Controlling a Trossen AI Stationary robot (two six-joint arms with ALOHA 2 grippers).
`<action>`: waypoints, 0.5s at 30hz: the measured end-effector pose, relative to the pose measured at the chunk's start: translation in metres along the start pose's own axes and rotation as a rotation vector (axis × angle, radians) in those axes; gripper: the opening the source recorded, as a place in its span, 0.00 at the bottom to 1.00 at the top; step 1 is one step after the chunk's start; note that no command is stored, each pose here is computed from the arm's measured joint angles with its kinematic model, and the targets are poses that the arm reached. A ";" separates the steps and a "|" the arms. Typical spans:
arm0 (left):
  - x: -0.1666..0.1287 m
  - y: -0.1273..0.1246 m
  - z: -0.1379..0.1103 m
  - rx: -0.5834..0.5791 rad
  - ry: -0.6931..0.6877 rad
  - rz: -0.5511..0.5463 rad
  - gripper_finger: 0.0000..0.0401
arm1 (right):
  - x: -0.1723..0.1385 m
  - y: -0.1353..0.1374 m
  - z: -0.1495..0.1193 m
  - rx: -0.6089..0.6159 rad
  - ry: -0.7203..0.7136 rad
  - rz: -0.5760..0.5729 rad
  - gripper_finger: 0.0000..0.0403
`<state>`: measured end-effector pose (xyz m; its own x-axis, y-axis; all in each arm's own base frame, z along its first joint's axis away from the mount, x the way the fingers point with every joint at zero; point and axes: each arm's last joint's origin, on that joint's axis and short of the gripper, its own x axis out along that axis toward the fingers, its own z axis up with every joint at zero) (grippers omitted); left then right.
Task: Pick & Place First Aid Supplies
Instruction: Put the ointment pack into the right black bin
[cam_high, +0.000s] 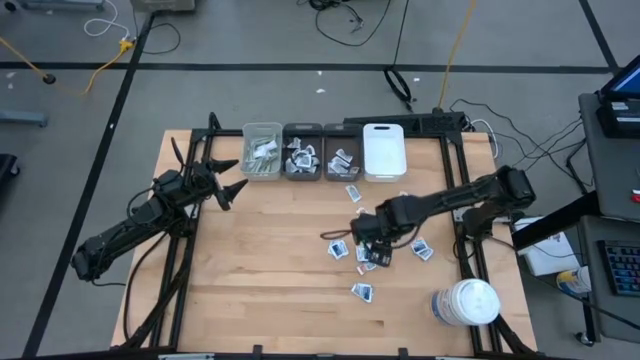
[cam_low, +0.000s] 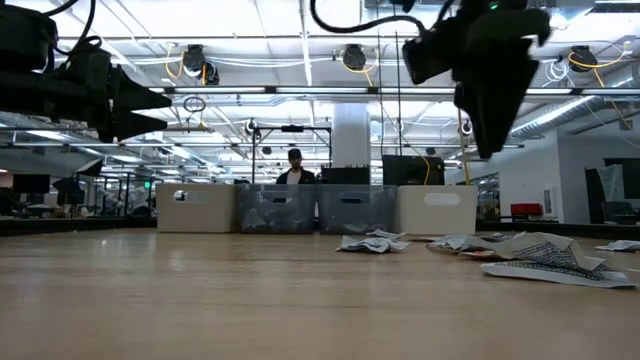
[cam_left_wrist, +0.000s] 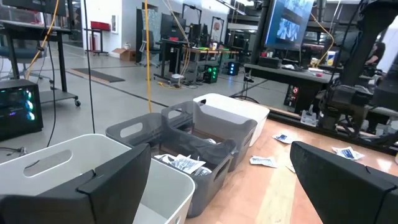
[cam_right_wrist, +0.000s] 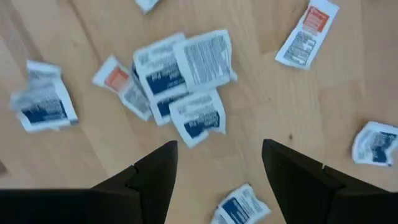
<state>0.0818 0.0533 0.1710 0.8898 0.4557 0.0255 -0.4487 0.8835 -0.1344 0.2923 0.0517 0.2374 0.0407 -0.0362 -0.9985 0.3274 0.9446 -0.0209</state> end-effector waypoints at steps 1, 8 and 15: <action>0.000 0.000 0.000 0.000 0.000 0.000 0.98 | 0.000 0.003 -0.002 -0.011 -0.001 0.000 0.57; 0.000 0.000 0.000 0.000 0.000 0.000 0.98 | 0.000 0.011 -0.001 0.003 -0.039 0.025 0.57; 0.000 0.000 0.000 0.000 0.000 0.000 0.98 | -0.001 0.011 0.006 0.011 -0.065 0.106 0.56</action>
<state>0.0818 0.0533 0.1710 0.8899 0.4555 0.0255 -0.4485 0.8836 -0.1344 0.3013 0.0603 0.2380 0.1360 0.0419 -0.9898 0.3287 0.9406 0.0850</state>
